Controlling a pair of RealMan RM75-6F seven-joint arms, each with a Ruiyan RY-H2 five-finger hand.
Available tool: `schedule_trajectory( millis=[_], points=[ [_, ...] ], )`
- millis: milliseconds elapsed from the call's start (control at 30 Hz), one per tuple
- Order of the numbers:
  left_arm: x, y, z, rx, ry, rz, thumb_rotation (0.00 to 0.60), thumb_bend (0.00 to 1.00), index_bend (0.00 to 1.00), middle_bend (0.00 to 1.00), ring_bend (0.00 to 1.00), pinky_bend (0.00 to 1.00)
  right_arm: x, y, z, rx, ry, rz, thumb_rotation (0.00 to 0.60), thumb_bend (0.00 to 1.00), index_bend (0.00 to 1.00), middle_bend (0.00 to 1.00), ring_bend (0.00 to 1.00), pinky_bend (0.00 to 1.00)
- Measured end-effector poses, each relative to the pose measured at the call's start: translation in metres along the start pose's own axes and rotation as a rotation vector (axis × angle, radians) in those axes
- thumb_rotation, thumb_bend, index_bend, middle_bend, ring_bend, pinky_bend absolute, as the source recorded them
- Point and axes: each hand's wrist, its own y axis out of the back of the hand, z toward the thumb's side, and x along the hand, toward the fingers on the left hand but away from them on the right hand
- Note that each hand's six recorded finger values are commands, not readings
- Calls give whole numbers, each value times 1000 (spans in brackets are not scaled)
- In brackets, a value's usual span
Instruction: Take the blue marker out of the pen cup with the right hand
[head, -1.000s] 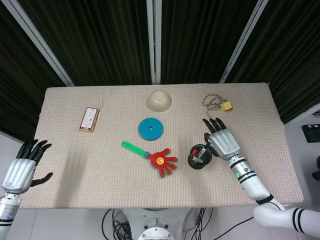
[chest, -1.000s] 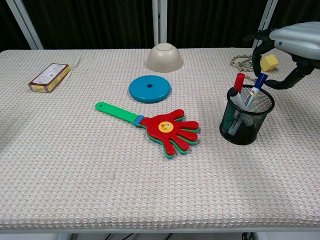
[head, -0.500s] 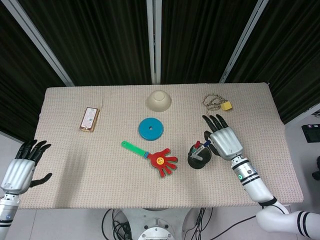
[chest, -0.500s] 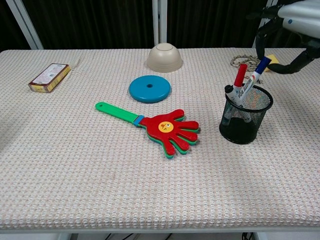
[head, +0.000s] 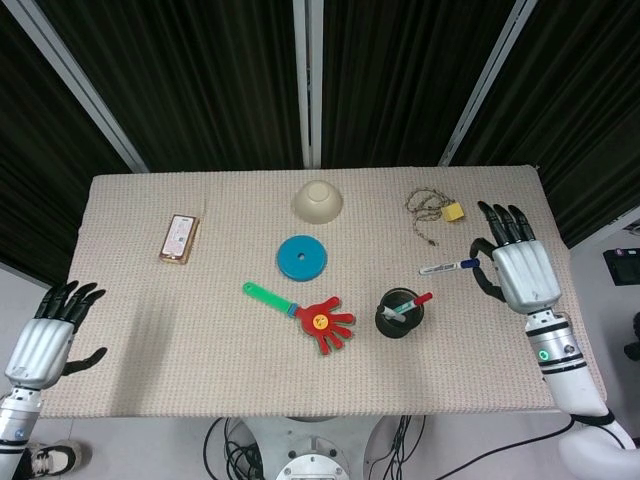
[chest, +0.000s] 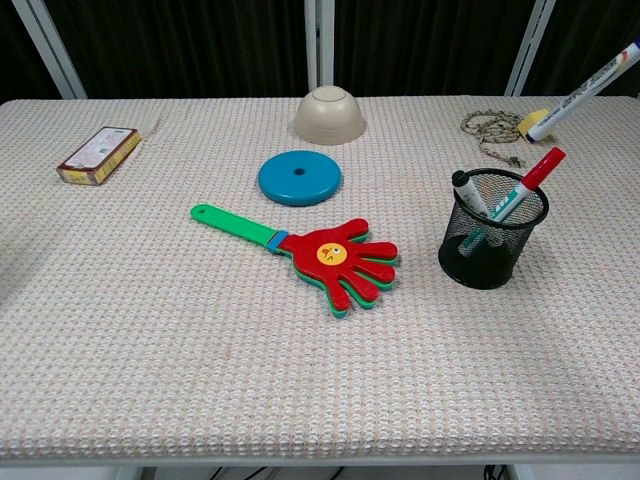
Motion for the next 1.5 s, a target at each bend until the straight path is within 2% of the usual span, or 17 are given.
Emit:
schedule_trajectory(
  millis=[133, 233, 433, 633, 733, 833, 933, 1000, 1067, 1167, 1267, 1500],
  points=[
    [1, -2, 1, 1, 1, -7, 600, 181, 151, 94, 16, 44, 3, -11, -25, 35, -51, 17, 600, 345, 690, 32, 0, 0],
    [2, -4, 2, 1, -1, -11, 600, 181, 151, 93, 16, 44, 6, -26, -31, 39, -65, 50, 600, 345, 697, 33, 0, 0],
    [2, -3, 0, -1, 5, -6, 600, 181, 151, 93, 16, 44, 9, -54, -33, 17, -67, 104, 600, 345, 704, 34, 0, 0],
    [1, -2, -2, -1, 10, -7, 600, 181, 151, 93, 16, 43, 13, -73, -31, 19, -57, 139, 600, 344, 692, 35, 0, 0],
    [0, -3, -3, -3, 12, -10, 600, 182, 151, 93, 16, 43, 15, -79, -28, 26, -45, 155, 600, 333, 624, 31, 0, 0],
    [0, -4, -3, -3, 12, -10, 600, 181, 151, 93, 16, 43, 19, -82, -23, 28, -28, 172, 600, 313, 514, 24, 0, 0],
    [1, -3, -3, -3, 13, -7, 600, 181, 152, 93, 16, 44, 24, -84, -20, 33, -11, 196, 600, 230, 319, 3, 0, 0],
    [1, -3, -3, -3, 14, -7, 600, 181, 152, 93, 16, 44, 28, -84, -17, 32, 2, 209, 600, 162, 137, 0, 0, 0],
    [0, -3, -3, -3, 15, -8, 600, 182, 152, 93, 16, 44, 31, -84, -14, 15, 17, 221, 600, 86, 19, 0, 0, 0],
    [0, -3, -3, -4, 16, -9, 600, 182, 152, 93, 16, 44, 39, -84, -9, -24, 44, 252, 600, 22, 0, 0, 0, 0],
    [0, -2, -3, -5, 15, -6, 600, 181, 152, 93, 16, 44, 49, -80, -4, -43, 74, 276, 600, 14, 0, 0, 0, 0],
    [-2, 2, 0, -6, 11, 6, 600, 181, 152, 93, 16, 44, 74, -62, -9, -59, 74, 216, 600, 26, 0, 0, 0, 0]
  ],
)
